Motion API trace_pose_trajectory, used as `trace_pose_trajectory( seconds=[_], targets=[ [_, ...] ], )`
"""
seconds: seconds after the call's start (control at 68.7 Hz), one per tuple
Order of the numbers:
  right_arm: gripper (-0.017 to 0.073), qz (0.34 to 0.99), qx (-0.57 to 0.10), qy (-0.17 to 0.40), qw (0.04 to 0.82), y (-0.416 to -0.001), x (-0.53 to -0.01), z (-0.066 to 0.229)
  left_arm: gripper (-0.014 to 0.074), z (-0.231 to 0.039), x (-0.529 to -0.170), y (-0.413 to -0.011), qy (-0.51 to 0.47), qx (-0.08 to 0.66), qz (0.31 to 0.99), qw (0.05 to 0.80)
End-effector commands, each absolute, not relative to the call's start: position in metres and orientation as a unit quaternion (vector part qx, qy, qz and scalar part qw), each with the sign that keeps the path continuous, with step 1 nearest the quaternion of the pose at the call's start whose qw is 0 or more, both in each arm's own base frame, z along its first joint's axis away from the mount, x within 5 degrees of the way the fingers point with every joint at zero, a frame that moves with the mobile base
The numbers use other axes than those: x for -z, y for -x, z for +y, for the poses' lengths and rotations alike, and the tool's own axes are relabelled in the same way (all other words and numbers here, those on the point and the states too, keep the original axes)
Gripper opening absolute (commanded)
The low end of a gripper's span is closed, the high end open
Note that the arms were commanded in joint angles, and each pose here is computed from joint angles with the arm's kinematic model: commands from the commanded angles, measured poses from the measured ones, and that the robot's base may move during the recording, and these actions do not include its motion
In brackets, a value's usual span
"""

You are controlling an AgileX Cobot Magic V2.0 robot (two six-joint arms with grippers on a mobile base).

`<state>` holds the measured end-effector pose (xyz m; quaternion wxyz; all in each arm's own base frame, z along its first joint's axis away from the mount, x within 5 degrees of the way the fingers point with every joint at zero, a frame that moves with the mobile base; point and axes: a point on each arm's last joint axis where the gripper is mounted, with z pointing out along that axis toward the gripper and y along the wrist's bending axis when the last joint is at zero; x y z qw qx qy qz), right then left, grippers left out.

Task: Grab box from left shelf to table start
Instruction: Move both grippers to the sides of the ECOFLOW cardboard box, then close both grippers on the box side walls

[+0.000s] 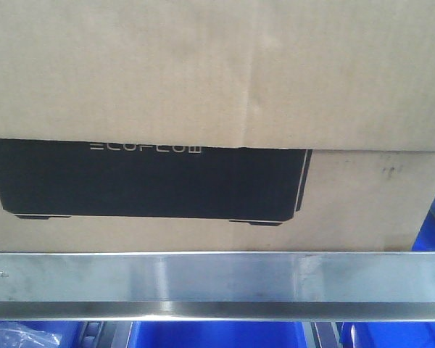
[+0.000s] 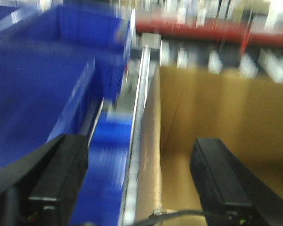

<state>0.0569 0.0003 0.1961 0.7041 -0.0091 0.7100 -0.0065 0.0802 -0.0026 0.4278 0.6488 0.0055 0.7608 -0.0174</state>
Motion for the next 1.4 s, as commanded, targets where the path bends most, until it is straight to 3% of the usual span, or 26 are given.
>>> trace_pose_trajectory(
  seconds=[0.0,0.146,0.539,0.713,0.917,1.136,1.238,1.383],
  targets=[
    [0.0057,0.676,0.011,0.007,0.737,-0.056,-0.204,0.0,0.0358,-0.008,-0.453,-0.103,-0.038,0.02,0.772,0.634],
    [0.0057,0.676,0.011,0.007,0.737,-0.056,-0.204,0.0,0.0359,-0.022,-0.463,-0.142,-0.07,0.039,0.813,0.577],
    [0.0057,0.676,0.011,0.007,0.737,-0.056,-0.204,0.0,0.0359,-0.037,-0.441,-0.23,-0.081,0.029,0.905,0.416],
    [0.0057,0.673,0.006,0.002,0.74,-0.056,-0.205,0.0,0.0359,-0.038,-0.434,-0.251,-0.083,0.014,0.919,0.384],
    [0.0057,0.668,-0.055,-0.052,0.741,-0.055,-0.213,0.0,0.0359,-0.04,-0.425,-0.262,-0.076,0.016,0.926,0.369],
    [0.0067,0.674,-0.066,-0.042,0.735,-0.047,-0.241,0.003,0.0359,-0.036,-0.422,-0.264,-0.07,-0.006,0.932,0.355],
    [0.0184,0.69,-0.072,-0.034,0.719,-0.044,-0.258,0.005,0.0359,-0.034,-0.421,-0.262,-0.07,-0.017,0.937,0.343],
    [0.0494,0.721,-0.075,-0.023,0.688,-0.045,-0.281,0.007,0.0359,-0.033,-0.419,-0.261,-0.069,-0.018,0.941,0.331]
  ],
)
